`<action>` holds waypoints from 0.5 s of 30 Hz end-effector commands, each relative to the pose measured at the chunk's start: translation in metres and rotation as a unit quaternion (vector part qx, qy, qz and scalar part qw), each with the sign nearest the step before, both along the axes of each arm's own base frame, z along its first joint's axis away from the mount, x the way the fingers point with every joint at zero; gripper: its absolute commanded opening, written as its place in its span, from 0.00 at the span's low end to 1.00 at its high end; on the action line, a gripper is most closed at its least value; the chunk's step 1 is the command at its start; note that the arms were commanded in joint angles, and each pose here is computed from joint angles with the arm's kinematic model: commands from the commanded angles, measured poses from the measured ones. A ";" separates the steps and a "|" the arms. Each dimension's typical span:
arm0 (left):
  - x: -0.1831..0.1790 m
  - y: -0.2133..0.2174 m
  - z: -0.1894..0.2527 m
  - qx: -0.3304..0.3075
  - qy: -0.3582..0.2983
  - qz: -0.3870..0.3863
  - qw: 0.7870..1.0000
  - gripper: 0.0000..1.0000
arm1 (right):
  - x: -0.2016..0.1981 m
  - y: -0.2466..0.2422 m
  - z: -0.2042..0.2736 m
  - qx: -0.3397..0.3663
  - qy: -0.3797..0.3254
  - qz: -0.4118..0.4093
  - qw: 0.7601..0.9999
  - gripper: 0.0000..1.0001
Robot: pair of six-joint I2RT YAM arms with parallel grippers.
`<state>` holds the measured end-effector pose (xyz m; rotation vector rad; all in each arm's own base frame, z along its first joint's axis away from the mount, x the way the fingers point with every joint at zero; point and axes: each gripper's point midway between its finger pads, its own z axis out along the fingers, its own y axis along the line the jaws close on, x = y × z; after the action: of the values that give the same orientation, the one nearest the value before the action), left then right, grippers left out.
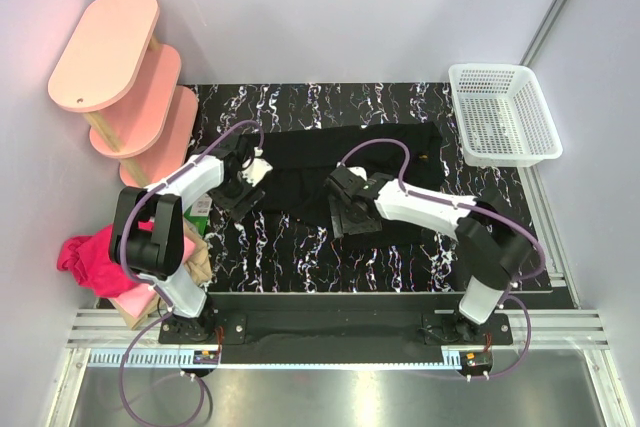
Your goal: Fold and stack the t-shirts
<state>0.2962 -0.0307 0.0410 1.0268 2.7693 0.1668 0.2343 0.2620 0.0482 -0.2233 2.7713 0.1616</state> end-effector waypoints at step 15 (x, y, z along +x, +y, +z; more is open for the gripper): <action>0.018 -0.002 0.029 -0.010 -0.056 0.007 0.998 0.80 | 0.001 -0.015 -0.010 -0.044 -0.007 -0.003 0.999 0.10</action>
<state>0.2987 -0.0313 0.0493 1.0140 2.7432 0.1709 0.2328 0.2493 0.0216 -0.2667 2.8113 0.0301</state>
